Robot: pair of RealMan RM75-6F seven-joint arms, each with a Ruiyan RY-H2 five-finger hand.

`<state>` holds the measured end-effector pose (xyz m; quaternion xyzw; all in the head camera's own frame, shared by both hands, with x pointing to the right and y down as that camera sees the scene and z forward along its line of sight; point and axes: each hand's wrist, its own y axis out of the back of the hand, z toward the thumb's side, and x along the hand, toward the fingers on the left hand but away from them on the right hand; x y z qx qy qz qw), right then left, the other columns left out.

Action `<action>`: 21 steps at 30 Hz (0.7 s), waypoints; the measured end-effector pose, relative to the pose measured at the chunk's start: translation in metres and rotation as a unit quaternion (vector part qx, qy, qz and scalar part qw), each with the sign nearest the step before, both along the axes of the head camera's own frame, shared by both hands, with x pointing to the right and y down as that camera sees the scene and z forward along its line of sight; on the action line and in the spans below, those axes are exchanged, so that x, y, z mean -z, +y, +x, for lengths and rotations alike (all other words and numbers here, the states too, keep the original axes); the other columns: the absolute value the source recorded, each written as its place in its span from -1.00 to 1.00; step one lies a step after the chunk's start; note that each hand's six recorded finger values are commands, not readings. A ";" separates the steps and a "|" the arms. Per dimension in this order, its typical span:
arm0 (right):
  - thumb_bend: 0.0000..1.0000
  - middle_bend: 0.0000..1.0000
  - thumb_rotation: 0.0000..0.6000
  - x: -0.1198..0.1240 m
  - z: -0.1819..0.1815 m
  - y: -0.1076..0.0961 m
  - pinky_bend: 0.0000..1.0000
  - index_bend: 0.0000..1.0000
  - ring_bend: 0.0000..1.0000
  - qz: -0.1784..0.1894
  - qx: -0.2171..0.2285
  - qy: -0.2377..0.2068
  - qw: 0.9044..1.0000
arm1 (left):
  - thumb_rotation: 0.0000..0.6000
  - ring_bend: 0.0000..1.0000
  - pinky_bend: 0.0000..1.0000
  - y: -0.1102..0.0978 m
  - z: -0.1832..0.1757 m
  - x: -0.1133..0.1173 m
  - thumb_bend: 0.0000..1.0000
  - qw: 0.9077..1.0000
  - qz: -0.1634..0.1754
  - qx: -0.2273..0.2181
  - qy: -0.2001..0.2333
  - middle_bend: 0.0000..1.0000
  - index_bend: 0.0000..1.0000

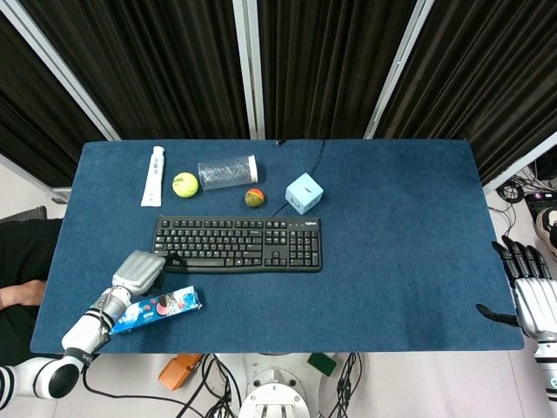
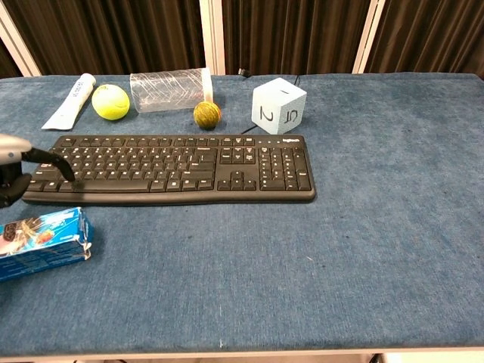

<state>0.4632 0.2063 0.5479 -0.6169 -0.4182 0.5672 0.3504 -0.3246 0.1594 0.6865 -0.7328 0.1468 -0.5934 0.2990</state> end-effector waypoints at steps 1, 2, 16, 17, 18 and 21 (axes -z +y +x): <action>-0.83 -1.00 1.00 0.000 0.000 0.000 -1.00 -1.00 -1.00 0.000 0.000 0.000 1.000 | 1.00 0.97 1.00 -0.002 -0.001 0.003 0.52 1.000 0.007 0.003 0.001 0.90 -0.53; -0.83 -1.00 1.00 0.001 0.000 0.000 -1.00 -1.00 -1.00 0.000 0.000 0.000 1.000 | 1.00 0.93 0.98 -0.004 -0.002 0.007 0.44 1.000 0.016 0.007 0.002 0.86 -0.53; -0.83 -1.00 1.00 -0.001 0.004 0.001 -1.00 -1.00 -1.00 0.002 -0.004 -0.005 1.000 | 1.00 -0.77 -0.86 0.003 -0.087 0.083 -0.85 0.962 0.225 0.153 -0.012 -0.68 -0.81; -0.83 -1.00 1.00 -0.001 0.004 0.001 -1.00 -1.00 -1.00 0.002 -0.003 -0.006 1.000 | 1.00 -0.82 -0.88 0.009 -0.094 0.086 -0.86 0.959 0.233 0.163 -0.015 -0.72 -0.82; -0.83 -1.00 1.00 -0.001 0.003 0.000 -1.00 -1.00 -1.00 0.002 -0.002 -0.006 1.000 | 1.00 -0.85 -0.89 0.015 -0.101 0.089 -0.86 0.956 0.239 0.172 -0.016 -0.75 -0.82; -0.83 -1.00 1.00 -0.001 0.001 0.000 -1.00 -1.00 -1.00 0.002 0.002 -0.007 1.000 | 1.00 -0.86 -0.90 0.035 -0.117 0.097 -0.86 0.948 0.254 0.192 -0.020 -0.76 -0.82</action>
